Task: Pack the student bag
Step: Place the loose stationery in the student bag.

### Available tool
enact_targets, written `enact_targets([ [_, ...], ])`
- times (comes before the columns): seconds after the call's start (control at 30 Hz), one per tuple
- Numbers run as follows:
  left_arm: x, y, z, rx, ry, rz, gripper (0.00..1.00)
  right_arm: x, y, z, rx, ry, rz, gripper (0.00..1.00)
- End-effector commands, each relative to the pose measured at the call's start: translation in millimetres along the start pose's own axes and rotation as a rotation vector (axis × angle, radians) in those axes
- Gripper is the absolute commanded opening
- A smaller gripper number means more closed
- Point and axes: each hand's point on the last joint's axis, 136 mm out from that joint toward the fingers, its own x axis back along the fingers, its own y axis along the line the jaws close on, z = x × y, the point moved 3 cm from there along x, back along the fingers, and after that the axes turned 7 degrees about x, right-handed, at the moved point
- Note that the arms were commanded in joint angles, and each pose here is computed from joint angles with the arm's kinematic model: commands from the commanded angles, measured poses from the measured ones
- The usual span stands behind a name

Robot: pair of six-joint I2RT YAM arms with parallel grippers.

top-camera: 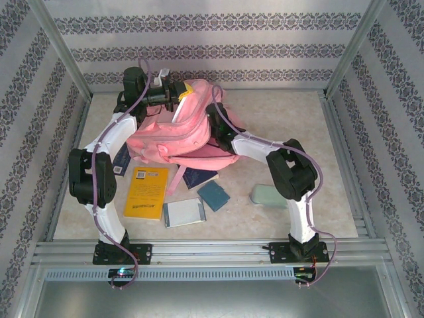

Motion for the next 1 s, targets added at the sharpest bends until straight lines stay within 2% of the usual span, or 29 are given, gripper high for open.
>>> enact_targets([
  [0.0,-1.2,-50.0,24.9,-0.191,0.066,0.103,0.0,30.7,35.6,-6.4,0.119,-0.018,-0.005,0.98],
  [0.23,-1.9,-44.2,24.2,-0.187,0.063,0.089,0.0,88.4,29.7,-1.6,0.235,-0.029,0.082,0.98],
  [0.33,-1.6,-42.2,23.4,-0.184,0.06,0.083,0.0,113.9,14.9,0.3,0.285,-0.051,0.209,0.98],
  [0.43,-1.8,-40.0,23.7,-0.187,0.06,0.072,0.0,135.3,10.7,4.0,0.332,-0.06,0.245,0.98],
  [0.7,-2.8,-31.8,21.5,-0.179,0.058,0.043,0.0,194.6,-1.0,14.5,0.424,-0.074,0.317,0.98],
  [0.97,-4.0,-21.4,19.2,-0.17,0.049,0.019,0.0,242.1,0.9,31.6,0.523,-0.023,0.295,0.98],
])
